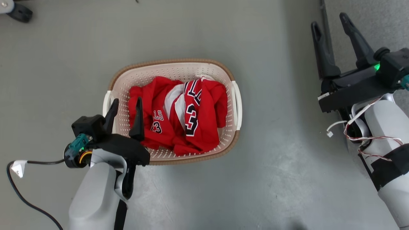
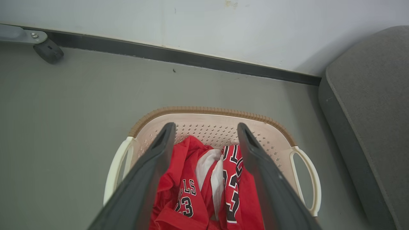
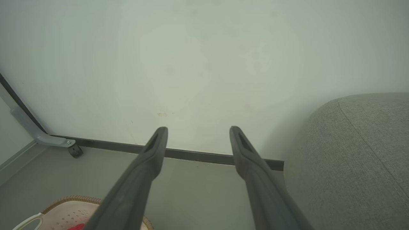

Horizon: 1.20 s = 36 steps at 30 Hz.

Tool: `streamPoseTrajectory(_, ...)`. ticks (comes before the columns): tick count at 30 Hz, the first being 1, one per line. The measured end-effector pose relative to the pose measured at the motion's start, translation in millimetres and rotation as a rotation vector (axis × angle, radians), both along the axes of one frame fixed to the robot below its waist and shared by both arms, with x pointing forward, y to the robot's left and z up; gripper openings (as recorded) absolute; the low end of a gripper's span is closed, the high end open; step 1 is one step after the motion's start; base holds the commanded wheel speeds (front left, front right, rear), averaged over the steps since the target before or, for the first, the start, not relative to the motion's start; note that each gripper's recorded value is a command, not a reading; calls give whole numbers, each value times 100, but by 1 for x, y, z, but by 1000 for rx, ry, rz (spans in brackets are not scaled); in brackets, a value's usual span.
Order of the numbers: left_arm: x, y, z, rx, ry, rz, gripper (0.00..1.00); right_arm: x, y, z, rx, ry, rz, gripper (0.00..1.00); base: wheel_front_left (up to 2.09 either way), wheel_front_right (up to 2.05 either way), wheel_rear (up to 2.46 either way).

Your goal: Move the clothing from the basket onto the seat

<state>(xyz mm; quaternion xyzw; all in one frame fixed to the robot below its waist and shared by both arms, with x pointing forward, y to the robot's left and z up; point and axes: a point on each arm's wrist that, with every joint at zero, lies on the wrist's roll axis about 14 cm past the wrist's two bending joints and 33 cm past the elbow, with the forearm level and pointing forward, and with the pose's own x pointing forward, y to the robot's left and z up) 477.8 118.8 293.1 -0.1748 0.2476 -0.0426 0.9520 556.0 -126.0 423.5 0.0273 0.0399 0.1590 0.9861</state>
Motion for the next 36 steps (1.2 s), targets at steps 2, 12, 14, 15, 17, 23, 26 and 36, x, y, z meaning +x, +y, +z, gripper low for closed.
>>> streamPoseTrajectory(2,2,-3,-8,-10,17,-2,100,4,1,-5,-1,1,4,100,0,0,0)
streamPoseTrajectory(12,20,-31,-42,-53,75,-66,100,15,5,-39,6,34,11,100,0,0,0)
streamPoseTrajectory(14,22,-35,-49,-51,86,-79,100,18,6,-43,11,31,13,100,0,0,0)
streamPoseTrajectory(15,22,-37,-53,-50,94,-89,100,18,7,-45,13,34,12,100,0,0,0)
streamPoseTrajectory(17,24,-42,-60,-47,106,-105,100,20,7,-51,9,38,14,100,0,0,0)
streamPoseTrajectory(23,27,-51,-84,-9,153,-148,100,20,10,-71,7,68,18,100,0,0,0)
streamPoseTrajectory(26,27,-59,-92,20,165,-189,100,21,9,-76,10,74,14,100,0,0,0)
streamPoseTrajectory(36,24,-65,-122,66,248,-230,100,19,4,-96,8,108,1,100,0,0,0)
